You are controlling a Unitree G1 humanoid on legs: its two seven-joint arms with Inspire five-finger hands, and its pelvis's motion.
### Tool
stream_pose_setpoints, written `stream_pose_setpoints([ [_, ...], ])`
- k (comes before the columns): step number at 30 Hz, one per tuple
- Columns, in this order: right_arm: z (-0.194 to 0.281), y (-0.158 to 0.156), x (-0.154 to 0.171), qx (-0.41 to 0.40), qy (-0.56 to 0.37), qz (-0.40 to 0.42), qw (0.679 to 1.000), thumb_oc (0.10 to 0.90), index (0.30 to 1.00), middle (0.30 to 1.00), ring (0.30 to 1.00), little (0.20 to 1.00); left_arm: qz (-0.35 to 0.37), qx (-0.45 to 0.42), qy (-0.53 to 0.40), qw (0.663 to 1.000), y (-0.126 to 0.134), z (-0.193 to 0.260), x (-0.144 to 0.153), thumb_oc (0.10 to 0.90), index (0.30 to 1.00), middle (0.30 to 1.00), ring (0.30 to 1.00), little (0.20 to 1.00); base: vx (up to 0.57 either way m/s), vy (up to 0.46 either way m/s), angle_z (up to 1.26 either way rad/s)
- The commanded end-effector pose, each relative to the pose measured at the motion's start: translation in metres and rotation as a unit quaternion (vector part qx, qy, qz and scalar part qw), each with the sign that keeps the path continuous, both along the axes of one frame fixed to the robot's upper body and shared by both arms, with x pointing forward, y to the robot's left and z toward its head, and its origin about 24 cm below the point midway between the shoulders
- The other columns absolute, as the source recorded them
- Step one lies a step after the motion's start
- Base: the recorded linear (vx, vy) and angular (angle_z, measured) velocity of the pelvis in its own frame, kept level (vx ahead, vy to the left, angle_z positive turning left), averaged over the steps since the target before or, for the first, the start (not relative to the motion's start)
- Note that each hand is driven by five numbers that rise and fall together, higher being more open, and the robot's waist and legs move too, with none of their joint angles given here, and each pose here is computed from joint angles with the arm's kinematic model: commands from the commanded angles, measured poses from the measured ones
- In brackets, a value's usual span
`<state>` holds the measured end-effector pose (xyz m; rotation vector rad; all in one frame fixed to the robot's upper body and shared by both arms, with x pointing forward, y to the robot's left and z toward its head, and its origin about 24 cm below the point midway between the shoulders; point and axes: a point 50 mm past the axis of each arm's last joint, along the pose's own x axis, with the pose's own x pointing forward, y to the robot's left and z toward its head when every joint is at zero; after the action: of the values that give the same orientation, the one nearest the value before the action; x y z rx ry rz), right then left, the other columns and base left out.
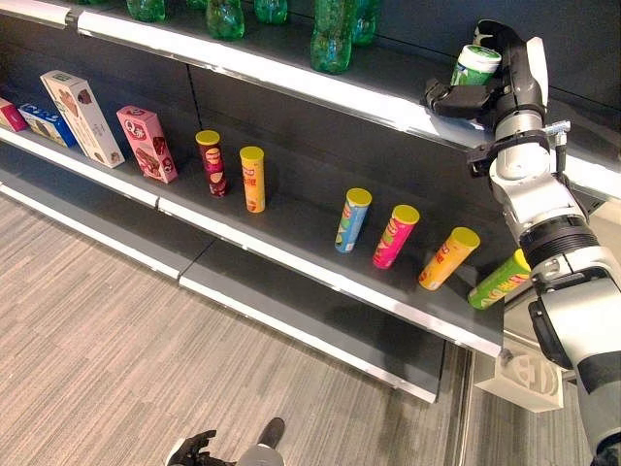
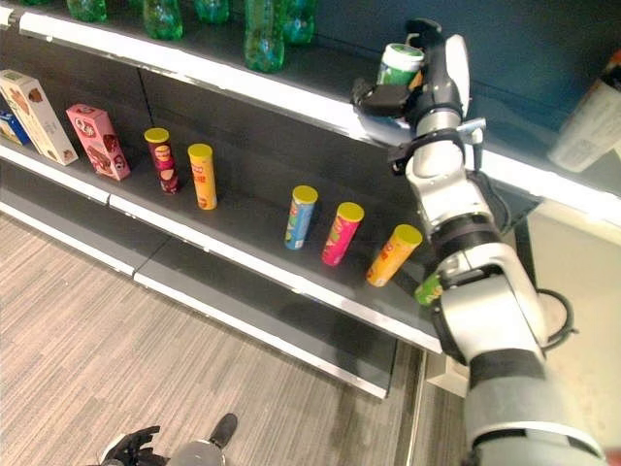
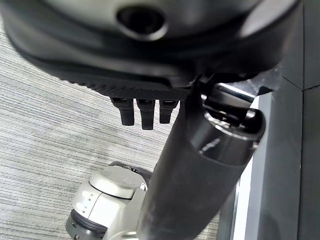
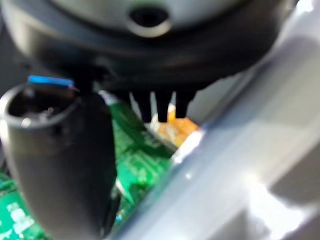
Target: Put the goods on the table back onto the shelves and tidy them up.
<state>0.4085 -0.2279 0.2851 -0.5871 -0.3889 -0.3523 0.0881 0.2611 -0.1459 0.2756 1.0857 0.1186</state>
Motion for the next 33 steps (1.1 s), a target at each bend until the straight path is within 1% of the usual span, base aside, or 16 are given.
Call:
stream_pose_setpoints([
  [1, 0.049, 0.016, -0.006, -0.031, -0.074, 0.021, 0.997, 0.800, 0.900, 0.900, 0.900, 0.900, -0.026, 0.026, -0.002, 0.999, 0.011, 0.004, 0.004, 0.800, 0.900, 0.900, 0.900, 0.900, 0.00, 0.000, 0.00],
  [10, 0.064, 0.022, -0.015, -0.046, -0.118, 0.032, 0.991, 0.800, 0.900, 0.900, 0.900, 0.900, -0.031, 0.024, -0.001, 0.999, 0.009, 0.004, 0.003, 0.800, 0.900, 0.900, 0.900, 0.900, 0.00, 0.000, -0.01],
  [13, 0.072, 0.027, -0.022, -0.069, -0.144, 0.036, 0.986, 0.800, 0.900, 0.900, 0.900, 0.900, -0.031, 0.023, -0.005, 0.999, 0.008, 0.004, 0.004, 0.800, 0.900, 0.900, 0.900, 0.900, 0.00, 0.006, -0.07],
  [15, 0.076, 0.029, -0.024, -0.099, -0.153, 0.028, 0.983, 0.800, 0.900, 0.900, 0.900, 0.900, -0.031, 0.026, -0.006, 0.999, 0.009, 0.004, 0.005, 0.800, 0.900, 0.900, 0.900, 0.900, 0.00, 0.003, -0.06],
  [30, 0.072, 0.029, -0.022, -0.112, -0.142, 0.017, 0.983, 0.800, 0.900, 0.900, 0.900, 0.900, -0.030, 0.031, -0.009, 0.999, 0.009, 0.005, 0.006, 0.800, 0.900, 0.900, 0.900, 0.900, 0.00, 0.001, 0.00],
  [33, 0.074, 0.030, -0.023, -0.130, -0.148, 0.007, 0.980, 0.800, 0.900, 0.900, 0.900, 0.900, -0.030, 0.032, -0.012, 0.999, 0.010, 0.005, 0.008, 0.800, 0.900, 0.900, 0.900, 0.900, 0.00, 0.000, 0.00],
])
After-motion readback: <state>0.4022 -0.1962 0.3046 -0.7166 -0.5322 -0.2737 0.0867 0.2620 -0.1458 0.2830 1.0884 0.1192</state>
